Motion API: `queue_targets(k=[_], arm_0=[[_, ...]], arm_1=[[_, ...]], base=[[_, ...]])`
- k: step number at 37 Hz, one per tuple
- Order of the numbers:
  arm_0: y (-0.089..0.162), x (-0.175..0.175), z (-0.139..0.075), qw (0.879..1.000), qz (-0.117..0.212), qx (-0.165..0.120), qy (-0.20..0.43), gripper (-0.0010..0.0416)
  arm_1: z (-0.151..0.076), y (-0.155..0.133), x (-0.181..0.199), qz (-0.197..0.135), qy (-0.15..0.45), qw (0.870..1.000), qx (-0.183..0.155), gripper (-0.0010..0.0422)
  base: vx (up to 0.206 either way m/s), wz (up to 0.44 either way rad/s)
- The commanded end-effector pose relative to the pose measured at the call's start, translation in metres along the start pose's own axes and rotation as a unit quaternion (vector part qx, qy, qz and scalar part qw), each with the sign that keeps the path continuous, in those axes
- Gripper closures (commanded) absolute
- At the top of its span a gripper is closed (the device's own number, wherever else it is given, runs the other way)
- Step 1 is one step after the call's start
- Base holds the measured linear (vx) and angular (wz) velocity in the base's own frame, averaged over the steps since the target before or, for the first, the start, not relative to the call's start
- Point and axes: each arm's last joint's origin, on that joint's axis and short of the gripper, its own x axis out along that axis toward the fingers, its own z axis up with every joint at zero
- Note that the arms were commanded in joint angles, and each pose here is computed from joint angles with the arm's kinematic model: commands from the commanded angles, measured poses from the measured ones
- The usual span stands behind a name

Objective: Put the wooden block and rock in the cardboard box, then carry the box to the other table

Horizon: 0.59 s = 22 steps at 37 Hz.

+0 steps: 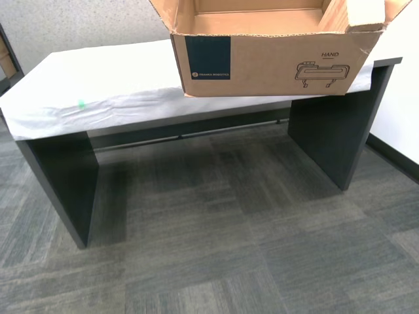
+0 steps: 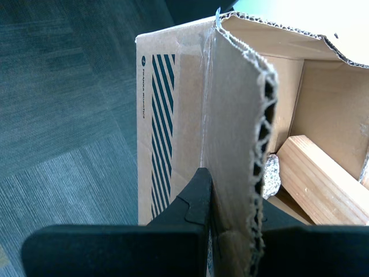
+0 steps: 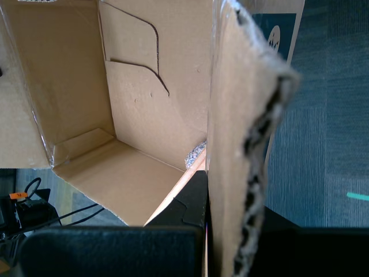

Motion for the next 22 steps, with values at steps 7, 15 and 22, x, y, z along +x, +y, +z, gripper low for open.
queue_targets(k=[7, 15, 22], arm_0=[[0.0007, -0.0005, 0.0002, 1.000, 0.004, -0.006, -0.002, 0.0406], [0.0007, -0.0005, 0.0003, 1.000, 0.004, -0.006, -0.002, 0.0406], [0.0006, -0.0005, 0.0000, 1.000, 0.004, -0.005, -0.001, 0.0406]], arm_1=[[-0.0013, 0.0004, -0.0005, 0.003, 0.007, 1.000, -0.011, 0.0413], [-0.0018, 0.0009, -0.0005, 0.005, 0.010, 1.000, -0.014, 0.0413], [-0.0020, 0.0012, -0.0006, 0.008, 0.010, 1.000, -0.018, 0.0413]], base=[[0.218, 0.016], [0.215, 0.037], [0.215, 0.060]])
